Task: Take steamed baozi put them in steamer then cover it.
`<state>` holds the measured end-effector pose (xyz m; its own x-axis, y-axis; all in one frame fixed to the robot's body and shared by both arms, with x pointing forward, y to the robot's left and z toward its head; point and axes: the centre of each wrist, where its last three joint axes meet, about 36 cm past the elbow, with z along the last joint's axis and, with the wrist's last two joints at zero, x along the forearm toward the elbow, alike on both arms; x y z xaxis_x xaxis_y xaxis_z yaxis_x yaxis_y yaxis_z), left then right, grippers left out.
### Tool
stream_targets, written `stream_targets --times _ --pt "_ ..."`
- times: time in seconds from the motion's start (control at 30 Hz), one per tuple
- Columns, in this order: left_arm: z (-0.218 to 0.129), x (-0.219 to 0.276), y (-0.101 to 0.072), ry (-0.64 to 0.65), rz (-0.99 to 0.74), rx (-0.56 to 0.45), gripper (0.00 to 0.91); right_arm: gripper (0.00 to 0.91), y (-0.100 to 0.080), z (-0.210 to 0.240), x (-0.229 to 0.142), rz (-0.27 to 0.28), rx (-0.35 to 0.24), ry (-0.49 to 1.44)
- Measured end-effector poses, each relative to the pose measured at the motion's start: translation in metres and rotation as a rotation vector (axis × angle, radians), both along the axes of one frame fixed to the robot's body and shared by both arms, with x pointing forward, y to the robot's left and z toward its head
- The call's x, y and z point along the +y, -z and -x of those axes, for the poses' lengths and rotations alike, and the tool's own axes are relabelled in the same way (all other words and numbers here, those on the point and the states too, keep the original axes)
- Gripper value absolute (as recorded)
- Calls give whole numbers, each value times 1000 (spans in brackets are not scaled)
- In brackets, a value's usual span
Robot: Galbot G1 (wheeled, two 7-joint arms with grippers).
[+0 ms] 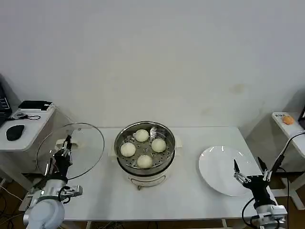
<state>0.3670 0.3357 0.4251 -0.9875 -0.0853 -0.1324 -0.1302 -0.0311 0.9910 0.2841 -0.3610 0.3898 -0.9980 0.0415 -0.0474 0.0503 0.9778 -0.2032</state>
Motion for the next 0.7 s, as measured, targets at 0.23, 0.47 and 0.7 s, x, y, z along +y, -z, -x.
stream_targets --times 0.23,0.47,0.7 --pt "-6 -34 -24 58 61 23 0 907 2 -1 8 3 15 -20" --pt "-13 -74 -33 113 76 55 0 907 11 -4 16 0 35 -35" --pt "-10 -113 -36 136 63 77 0 907 20 -12 29 1 57 -65"
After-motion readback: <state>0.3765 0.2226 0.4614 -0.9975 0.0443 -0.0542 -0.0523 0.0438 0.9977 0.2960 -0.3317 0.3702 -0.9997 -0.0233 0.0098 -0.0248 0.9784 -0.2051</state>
